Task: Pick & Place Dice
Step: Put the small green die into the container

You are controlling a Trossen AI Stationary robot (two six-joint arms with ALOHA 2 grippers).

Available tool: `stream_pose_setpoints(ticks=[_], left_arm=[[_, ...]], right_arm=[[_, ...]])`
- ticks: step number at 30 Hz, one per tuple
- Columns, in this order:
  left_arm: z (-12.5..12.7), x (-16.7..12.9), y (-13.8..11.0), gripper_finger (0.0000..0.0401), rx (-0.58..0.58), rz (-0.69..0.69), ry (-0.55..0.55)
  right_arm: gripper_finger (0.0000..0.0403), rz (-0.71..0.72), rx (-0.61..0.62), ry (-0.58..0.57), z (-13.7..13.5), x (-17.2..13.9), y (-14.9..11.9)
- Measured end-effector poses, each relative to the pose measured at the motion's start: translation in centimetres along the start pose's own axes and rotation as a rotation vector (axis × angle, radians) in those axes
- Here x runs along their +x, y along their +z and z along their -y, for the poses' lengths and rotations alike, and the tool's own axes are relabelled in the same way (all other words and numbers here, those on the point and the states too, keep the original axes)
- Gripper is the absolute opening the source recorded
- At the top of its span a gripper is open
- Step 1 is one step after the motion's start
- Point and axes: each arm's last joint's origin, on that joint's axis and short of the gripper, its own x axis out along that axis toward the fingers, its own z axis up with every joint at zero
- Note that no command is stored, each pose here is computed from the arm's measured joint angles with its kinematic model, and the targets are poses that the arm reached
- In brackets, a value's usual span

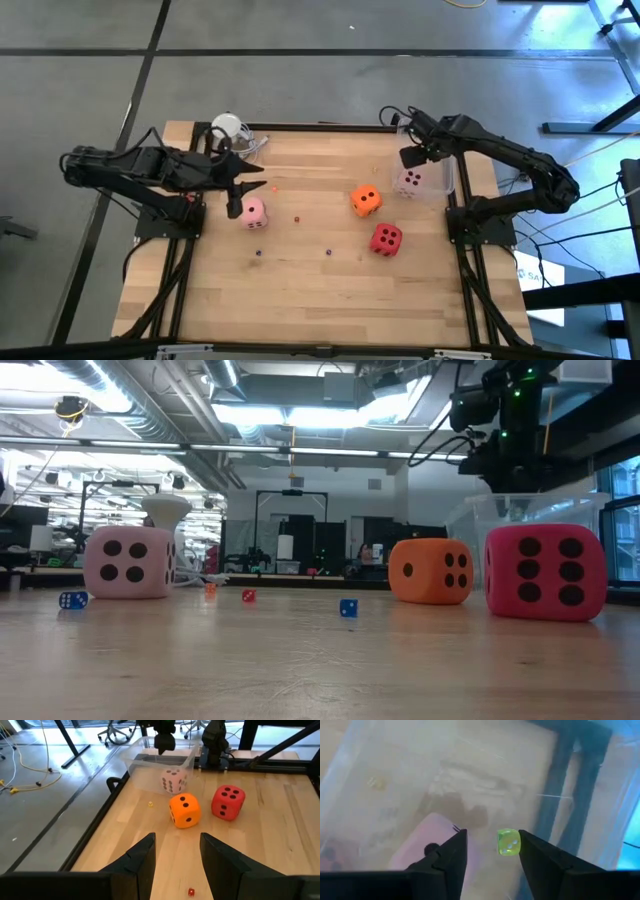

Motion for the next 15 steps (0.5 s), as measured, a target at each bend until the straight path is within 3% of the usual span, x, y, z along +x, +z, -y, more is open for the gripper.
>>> stream_pose_setpoints(ticks=[3,4,7,10,13,15], left_arm=[[0.3,0.6,0.0,0.0145,0.009,-0.019,0.002],[0.4,0.8,-0.1,0.0145,0.013,-0.025,0.003],[0.6,1.3,-0.1,0.0145,0.019,-0.039,0.004],[0.6,1.3,-0.1,0.0145,0.020,-0.041,0.002],[0.5,1.0,-0.1,0.0145,0.015,-0.032,0.001],[0.3,0.7,-0.1,0.0145,0.005,-0.022,0.000]], right_arm=[[0.0170,-0.049,-0.079,0.210,-0.8,0.2,0.5],[0.0168,-0.051,-0.097,0.207,-0.8,0.3,0.6],[0.0161,-0.047,-0.054,0.021,-0.2,1.0,0.5],[0.0158,-0.123,-0.119,0.147,-0.8,2.0,0.4],[0.0158,-0.162,-0.096,0.057,-0.6,3.2,0.0],[0.0161,-0.187,-0.122,0.139,-1.0,4.2,-0.1]])
